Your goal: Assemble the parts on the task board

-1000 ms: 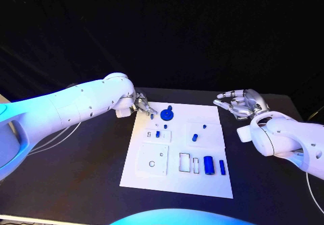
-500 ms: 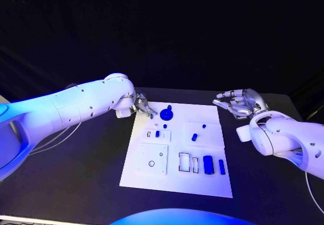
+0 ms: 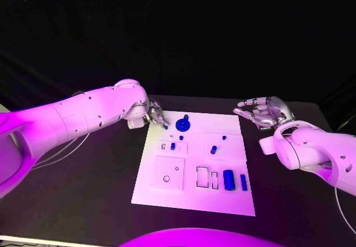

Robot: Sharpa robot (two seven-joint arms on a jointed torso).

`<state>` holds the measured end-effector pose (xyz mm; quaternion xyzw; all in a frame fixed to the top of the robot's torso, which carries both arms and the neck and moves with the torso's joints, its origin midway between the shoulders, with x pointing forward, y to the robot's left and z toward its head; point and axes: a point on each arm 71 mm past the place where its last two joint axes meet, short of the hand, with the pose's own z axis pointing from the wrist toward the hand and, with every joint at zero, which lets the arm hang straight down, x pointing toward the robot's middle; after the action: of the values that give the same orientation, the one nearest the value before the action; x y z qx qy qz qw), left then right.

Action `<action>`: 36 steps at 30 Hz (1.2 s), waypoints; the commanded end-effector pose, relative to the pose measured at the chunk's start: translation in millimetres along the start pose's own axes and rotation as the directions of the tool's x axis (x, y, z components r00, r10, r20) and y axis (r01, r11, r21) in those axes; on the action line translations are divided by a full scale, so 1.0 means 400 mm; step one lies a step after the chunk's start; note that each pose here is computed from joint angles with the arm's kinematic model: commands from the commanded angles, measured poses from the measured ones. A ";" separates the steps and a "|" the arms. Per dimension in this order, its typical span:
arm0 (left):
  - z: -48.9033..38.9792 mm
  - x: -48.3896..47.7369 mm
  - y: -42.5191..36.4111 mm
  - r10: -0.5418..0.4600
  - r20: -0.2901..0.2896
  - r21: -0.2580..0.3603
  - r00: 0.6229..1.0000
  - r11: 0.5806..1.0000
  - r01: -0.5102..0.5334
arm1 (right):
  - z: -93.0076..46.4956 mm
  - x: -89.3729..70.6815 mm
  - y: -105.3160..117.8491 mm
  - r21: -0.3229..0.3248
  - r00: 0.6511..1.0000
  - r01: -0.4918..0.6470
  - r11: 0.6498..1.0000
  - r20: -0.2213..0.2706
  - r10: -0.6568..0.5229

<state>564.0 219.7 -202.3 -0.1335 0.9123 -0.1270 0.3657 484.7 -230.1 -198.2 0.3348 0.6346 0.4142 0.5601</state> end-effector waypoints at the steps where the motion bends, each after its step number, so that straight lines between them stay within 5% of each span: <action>1: 0.000 0.005 -0.007 -0.016 -0.024 0.027 1.000 0.999 0.017 | 0.000 0.004 0.003 -0.014 1.000 0.000 1.000 -0.016 0.000; 15: -0.012 0.002 0.006 -0.077 -0.007 0.055 0.997 0.995 0.077 | 0.002 0.003 0.001 -0.013 1.000 0.001 1.000 -0.014 -0.001; 24: -0.059 0.021 0.014 -0.106 -0.009 0.115 0.994 0.988 0.107 | 0.000 -0.003 -0.005 -0.008 1.000 0.002 1.000 -0.011 -0.002; 36: -0.121 0.073 0.014 -0.008 0.044 0.167 0.999 0.986 0.000 | -0.005 0.000 -0.019 -0.005 1.000 0.010 1.000 -0.015 -0.010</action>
<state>509.0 223.4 -190.9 -0.1203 0.8985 -0.2031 0.3701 483.7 -235.6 -205.3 0.3387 0.6376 0.4073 0.5594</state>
